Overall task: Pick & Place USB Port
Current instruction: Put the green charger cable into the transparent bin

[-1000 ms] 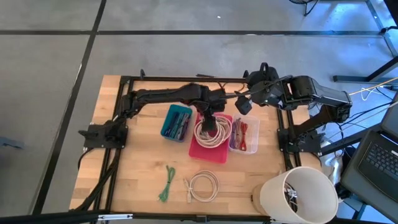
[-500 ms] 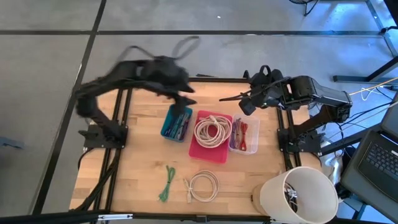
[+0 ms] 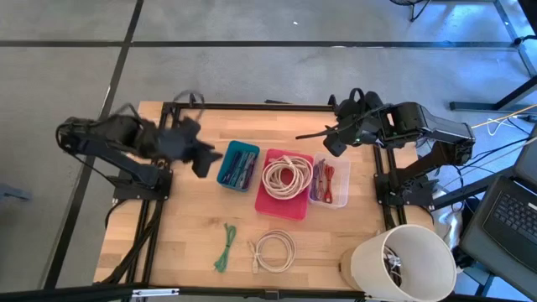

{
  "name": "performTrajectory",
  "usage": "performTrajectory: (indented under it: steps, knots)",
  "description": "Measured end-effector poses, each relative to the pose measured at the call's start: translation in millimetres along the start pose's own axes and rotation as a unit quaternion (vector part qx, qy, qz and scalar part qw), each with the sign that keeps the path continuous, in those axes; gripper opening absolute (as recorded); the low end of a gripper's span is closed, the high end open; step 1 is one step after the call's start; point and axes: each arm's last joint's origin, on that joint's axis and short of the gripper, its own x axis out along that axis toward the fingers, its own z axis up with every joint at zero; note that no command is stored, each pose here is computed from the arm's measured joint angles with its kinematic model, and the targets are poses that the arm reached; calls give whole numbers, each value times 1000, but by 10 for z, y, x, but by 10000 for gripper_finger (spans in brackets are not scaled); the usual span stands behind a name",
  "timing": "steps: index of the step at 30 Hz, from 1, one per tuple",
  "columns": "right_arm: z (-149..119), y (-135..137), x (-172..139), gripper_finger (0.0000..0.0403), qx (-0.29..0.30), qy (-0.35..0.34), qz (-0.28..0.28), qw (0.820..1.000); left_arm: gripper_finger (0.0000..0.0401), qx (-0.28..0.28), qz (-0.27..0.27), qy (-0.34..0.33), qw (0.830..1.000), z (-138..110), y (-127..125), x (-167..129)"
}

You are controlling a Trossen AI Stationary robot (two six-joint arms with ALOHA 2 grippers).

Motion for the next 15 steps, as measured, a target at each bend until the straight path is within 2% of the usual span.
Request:
performTrajectory:
  steps: [7, 12, 15]
  knots:
    - [-3, -3, 0, 362, -45, 1, -1, 999, 228, -101, 13, 49, 994, -656, -24, 482]
    - [-8, -18, 0, 362, -67, -3, -20, 998, 228, -164, 46, 89, 981, -1070, 10, 743]
    - [-18, -24, 0, 362, -77, 1, -23, 997, 228, -183, 73, 123, 973, -1280, 25, 858]
